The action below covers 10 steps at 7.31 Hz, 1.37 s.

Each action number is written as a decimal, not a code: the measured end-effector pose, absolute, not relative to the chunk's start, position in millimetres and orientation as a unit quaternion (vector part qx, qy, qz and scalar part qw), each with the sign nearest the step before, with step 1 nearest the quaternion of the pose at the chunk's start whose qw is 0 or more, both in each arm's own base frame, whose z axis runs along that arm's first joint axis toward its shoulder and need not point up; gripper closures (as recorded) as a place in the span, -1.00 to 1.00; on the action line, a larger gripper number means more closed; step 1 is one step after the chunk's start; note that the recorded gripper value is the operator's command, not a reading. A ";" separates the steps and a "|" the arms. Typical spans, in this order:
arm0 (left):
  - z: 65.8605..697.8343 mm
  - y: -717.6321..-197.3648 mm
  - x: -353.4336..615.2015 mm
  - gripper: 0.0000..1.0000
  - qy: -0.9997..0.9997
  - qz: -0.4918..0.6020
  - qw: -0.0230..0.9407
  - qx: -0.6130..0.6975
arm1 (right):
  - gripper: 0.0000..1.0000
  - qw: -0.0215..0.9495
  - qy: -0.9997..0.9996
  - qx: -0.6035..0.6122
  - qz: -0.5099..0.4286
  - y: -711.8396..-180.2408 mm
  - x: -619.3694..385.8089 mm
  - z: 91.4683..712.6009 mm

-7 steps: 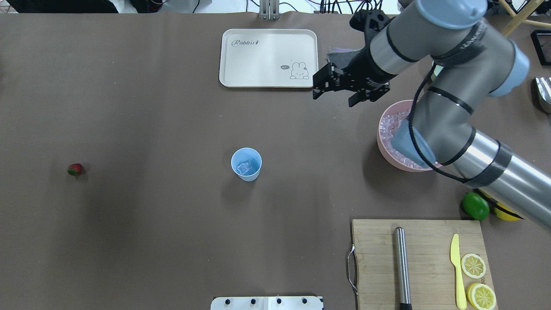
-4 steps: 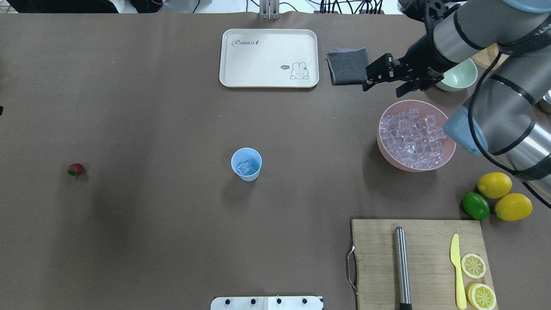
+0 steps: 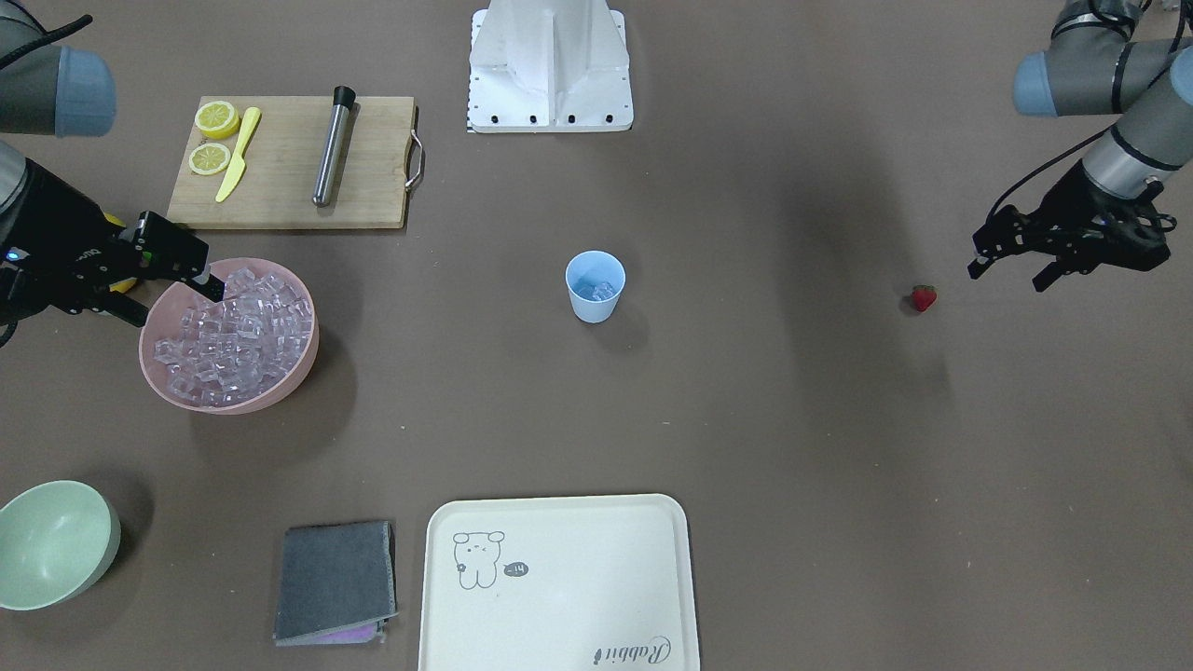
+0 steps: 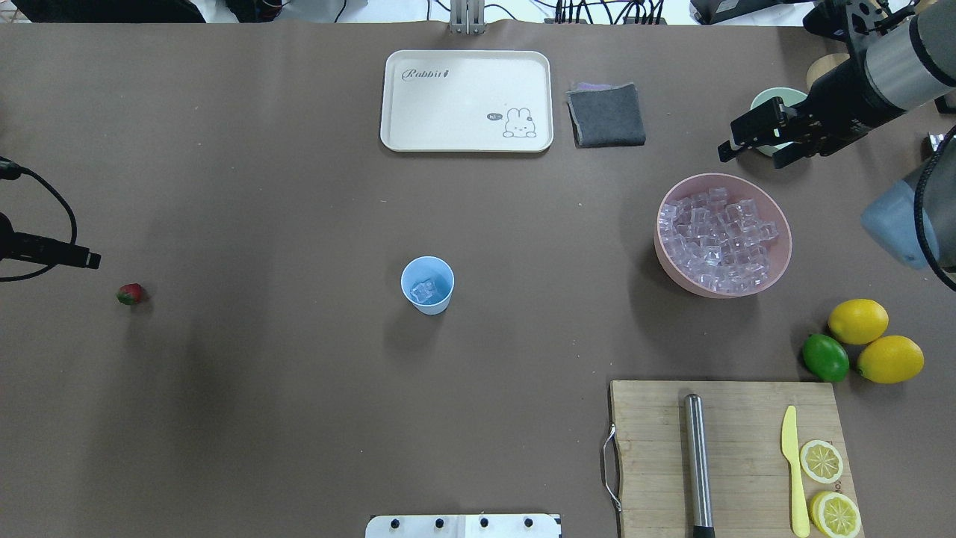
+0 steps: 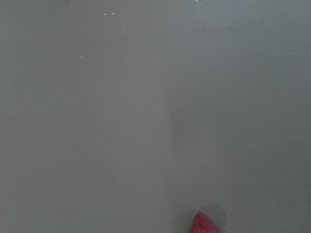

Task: Put ice and strawberries in cup
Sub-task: 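Withdraw the right gripper while the left gripper reaches the red strawberry, then grasp the red strawberry with the left gripper and lift it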

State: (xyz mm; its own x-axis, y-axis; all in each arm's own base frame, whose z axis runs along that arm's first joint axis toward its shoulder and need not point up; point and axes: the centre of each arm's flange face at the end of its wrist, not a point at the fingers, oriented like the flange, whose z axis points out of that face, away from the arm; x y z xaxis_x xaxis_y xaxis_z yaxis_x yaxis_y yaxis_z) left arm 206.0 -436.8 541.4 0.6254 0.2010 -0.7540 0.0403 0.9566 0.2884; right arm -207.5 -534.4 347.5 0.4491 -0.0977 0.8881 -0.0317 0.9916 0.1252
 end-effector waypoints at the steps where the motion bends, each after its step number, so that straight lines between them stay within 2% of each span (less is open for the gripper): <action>1: 539.1 -432.2 221.6 -0.94 0.426 0.055 0.892 0.143 | -0.99 0.849 -0.524 0.060 -0.019 -534.4 -207.5 349.3; 5: 547.1 -425.6 263.5 -0.91 0.415 0.083 0.896 0.137 | -0.99 0.851 -0.522 0.056 -0.015 -535.9 -209.0 354.0; 9: 558.7 -424.1 281.0 -0.56 0.406 0.093 0.900 0.130 | -0.99 0.852 -0.521 0.052 -0.012 -535.6 -208.5 356.6; 10: 561.6 -423.6 282.4 -0.13 0.405 0.094 0.901 0.128 | -0.99 0.852 -0.521 0.051 -0.012 -535.4 -208.6 356.9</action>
